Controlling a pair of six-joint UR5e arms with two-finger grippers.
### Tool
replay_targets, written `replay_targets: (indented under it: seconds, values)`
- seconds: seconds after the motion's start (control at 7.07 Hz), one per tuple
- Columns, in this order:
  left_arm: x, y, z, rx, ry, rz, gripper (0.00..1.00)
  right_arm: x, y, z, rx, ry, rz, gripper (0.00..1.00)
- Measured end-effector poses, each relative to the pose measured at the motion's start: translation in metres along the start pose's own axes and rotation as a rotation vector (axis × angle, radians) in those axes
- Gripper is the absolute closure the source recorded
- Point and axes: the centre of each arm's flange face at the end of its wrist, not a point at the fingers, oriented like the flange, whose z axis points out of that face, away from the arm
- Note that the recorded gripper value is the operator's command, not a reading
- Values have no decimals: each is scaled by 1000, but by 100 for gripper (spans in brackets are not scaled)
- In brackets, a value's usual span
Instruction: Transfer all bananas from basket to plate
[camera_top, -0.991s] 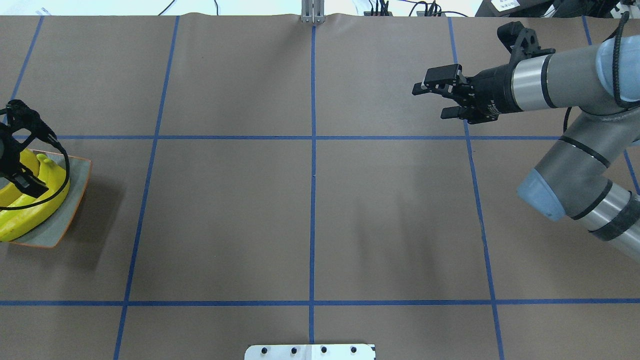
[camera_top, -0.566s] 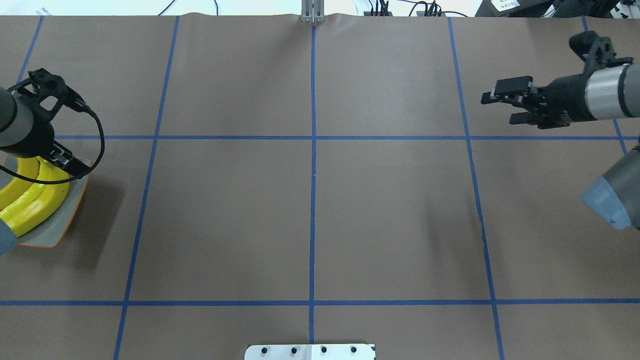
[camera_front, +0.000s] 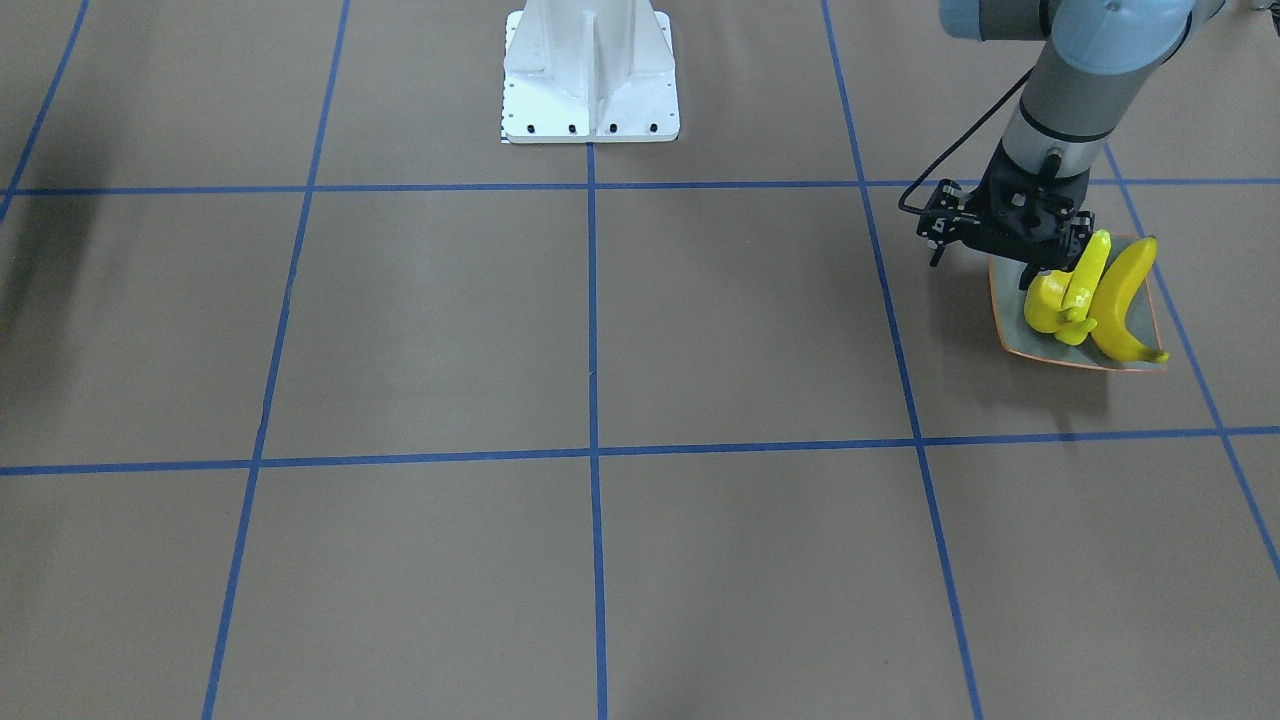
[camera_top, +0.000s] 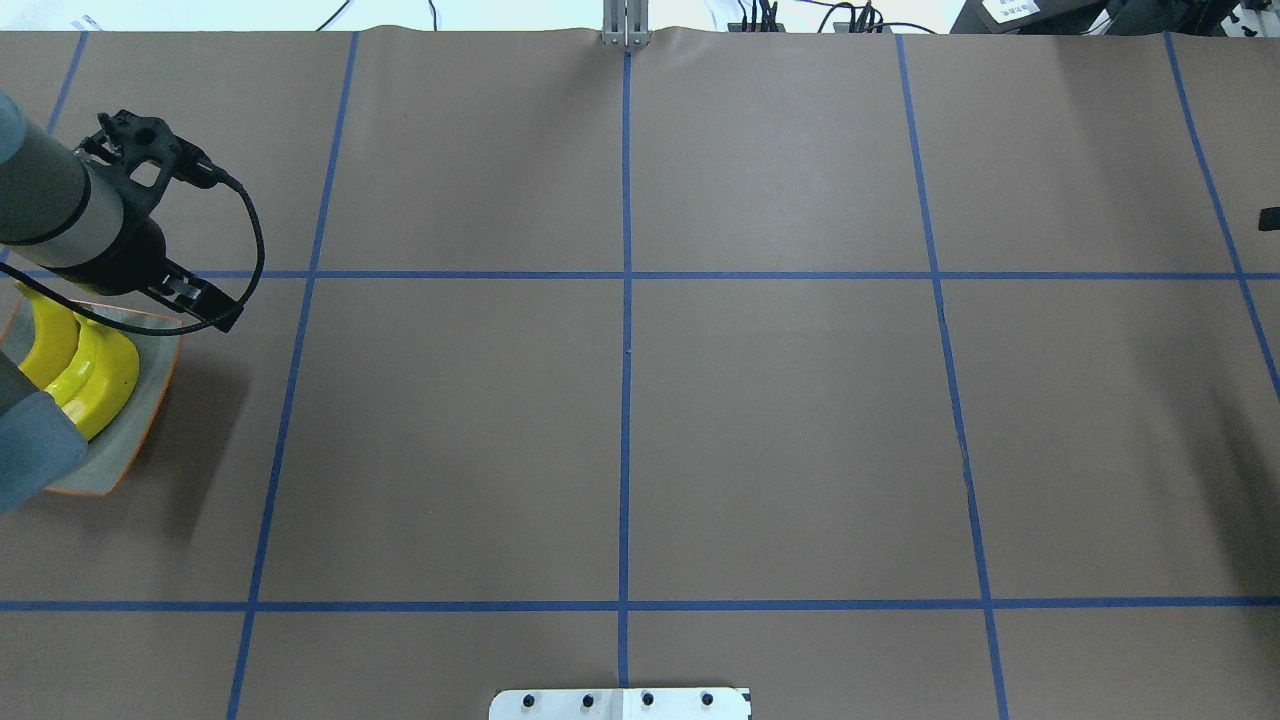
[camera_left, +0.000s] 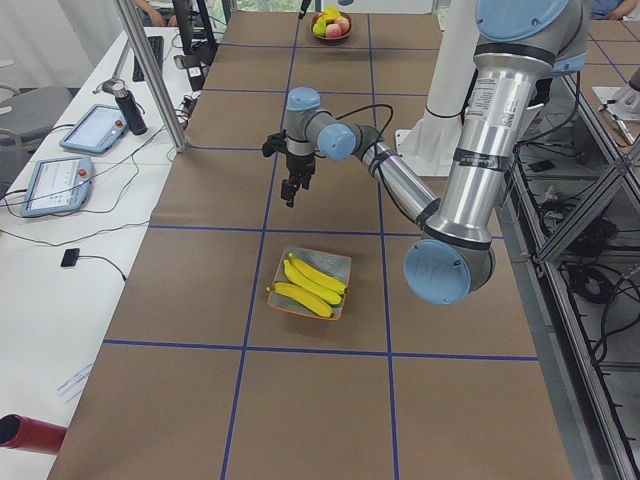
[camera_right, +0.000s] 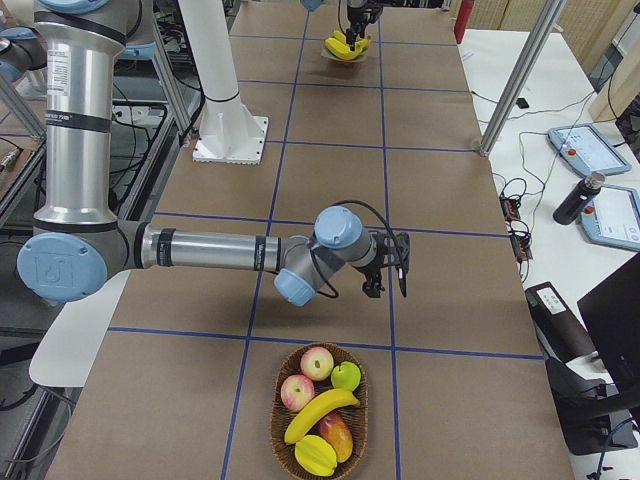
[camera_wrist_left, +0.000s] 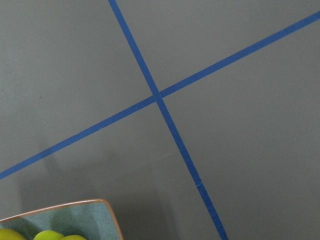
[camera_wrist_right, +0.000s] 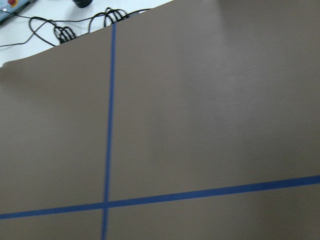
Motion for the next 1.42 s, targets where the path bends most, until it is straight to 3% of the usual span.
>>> replay_targets:
  seconds: [0.28, 0.71, 1.13, 1.42]
  values:
    - [2, -3, 1, 0, 1, -31, 0, 94, 12, -8, -19, 57, -74, 0]
    - [2, -5, 4, -2, -4, -56, 0, 184, 33, -24, -100, 43, -120, 0]
    - [1, -4, 4, -2, -6, -58, 0, 227, 23, -31, -240, -33, -180, 1]
    - [0, -3, 5, -3, -6, -59, 0, 249, 29, -17, -286, -97, -204, 2]
